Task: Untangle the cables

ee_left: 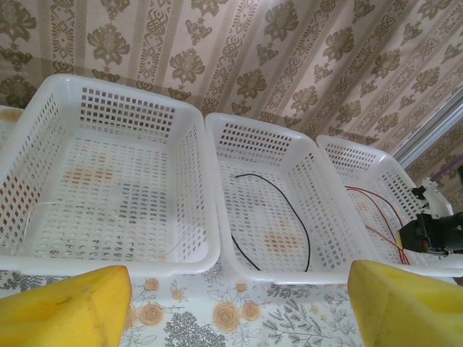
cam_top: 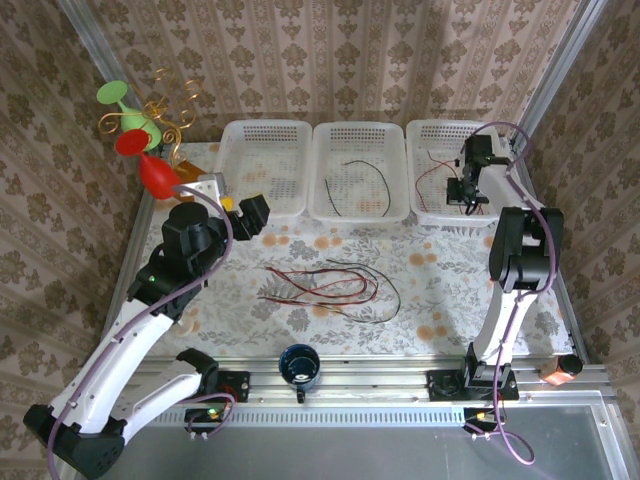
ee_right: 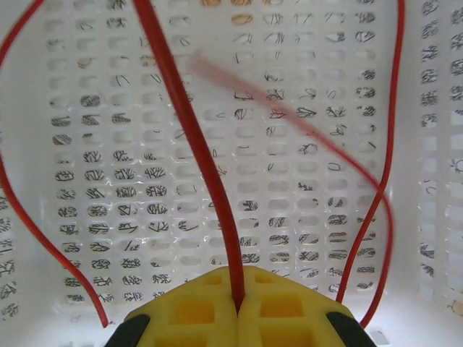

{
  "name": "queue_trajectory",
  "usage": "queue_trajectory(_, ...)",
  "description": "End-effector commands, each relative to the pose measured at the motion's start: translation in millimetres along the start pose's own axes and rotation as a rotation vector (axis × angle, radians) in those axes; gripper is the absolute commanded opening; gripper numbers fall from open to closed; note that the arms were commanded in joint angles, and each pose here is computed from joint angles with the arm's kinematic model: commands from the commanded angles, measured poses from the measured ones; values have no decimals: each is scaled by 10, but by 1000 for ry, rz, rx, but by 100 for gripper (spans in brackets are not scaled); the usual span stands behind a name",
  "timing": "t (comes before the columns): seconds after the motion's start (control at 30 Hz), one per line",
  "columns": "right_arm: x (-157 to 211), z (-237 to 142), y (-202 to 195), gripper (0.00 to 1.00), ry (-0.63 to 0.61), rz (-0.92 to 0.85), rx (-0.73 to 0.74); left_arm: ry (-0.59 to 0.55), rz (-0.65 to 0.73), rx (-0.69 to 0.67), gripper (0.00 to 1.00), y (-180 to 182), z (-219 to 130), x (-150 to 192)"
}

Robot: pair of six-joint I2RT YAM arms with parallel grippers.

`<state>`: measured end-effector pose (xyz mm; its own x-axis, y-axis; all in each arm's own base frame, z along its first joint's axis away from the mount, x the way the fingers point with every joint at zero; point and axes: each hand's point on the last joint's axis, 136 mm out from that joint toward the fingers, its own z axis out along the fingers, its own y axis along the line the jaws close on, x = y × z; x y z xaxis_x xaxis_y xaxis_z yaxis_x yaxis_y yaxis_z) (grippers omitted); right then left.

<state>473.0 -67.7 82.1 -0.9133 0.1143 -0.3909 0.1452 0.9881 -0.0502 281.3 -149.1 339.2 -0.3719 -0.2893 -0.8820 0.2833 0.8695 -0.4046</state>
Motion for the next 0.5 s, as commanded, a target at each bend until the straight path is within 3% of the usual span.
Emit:
queue_trajectory(0.0,25,-22,2,0,63,-10,-22,-6,-21,16,79,-30,-20,8)
queue_trajectory(0.07,-9,-9,20,2,76,-6,-36,1,-18,15,79,-33,-7,27)
queue_trajectory(0.17,-75,-51,45,14,79,3,-51,26,-10,6,77,-31,19,75)
queue_trajectory(0.33,-227,-399,21,61,2,14,-48,89,-5,-22,79,1,80,212)
queue_trajectory(0.47,-317,-726,9,71,-65,29,-52,99,-12,-13,79,-19,121,279)
